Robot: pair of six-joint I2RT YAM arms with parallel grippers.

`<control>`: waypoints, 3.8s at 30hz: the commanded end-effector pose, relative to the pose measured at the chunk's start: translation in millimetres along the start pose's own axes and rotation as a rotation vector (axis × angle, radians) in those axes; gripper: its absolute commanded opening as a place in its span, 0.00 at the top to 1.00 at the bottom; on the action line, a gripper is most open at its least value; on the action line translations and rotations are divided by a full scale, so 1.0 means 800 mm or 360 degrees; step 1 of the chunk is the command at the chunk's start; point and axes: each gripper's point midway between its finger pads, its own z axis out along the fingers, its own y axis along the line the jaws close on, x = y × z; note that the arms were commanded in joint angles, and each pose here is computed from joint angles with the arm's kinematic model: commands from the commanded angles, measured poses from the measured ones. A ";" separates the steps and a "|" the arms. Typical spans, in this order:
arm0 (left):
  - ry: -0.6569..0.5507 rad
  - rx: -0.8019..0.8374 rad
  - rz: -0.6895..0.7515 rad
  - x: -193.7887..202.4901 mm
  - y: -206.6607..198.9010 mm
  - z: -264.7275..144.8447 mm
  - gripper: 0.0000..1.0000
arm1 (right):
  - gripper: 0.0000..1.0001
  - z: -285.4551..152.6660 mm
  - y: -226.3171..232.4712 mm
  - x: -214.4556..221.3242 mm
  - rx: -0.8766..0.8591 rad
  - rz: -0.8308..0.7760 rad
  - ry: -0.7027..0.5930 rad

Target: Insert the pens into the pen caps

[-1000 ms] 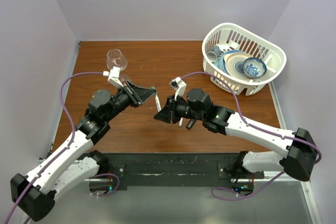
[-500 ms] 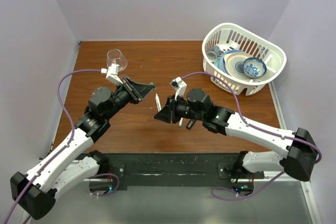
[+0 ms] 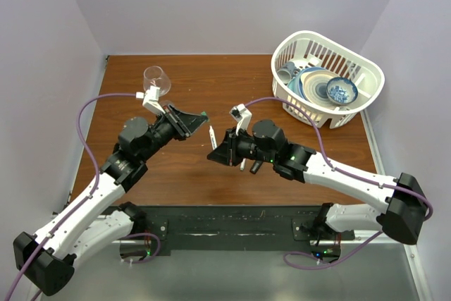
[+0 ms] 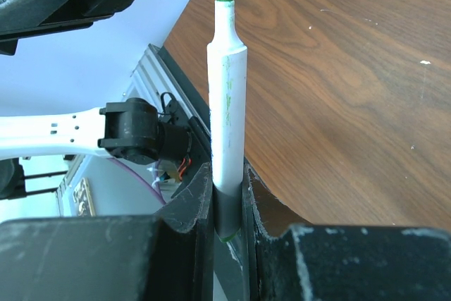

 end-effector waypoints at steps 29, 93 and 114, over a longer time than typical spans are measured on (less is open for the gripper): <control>0.0303 0.0425 0.0194 0.054 -0.034 -0.019 1.00 | 1.00 -0.029 0.035 -0.064 -0.0001 -0.0232 -0.0193; 0.0458 0.0873 0.0037 0.055 -0.123 -0.071 1.00 | 1.00 -0.069 0.161 -0.220 -0.0191 -0.0776 -0.0539; 0.0833 0.0974 -0.0161 0.124 -0.111 -0.117 1.00 | 1.00 -0.065 0.205 -0.269 -0.0406 -0.0907 -0.0578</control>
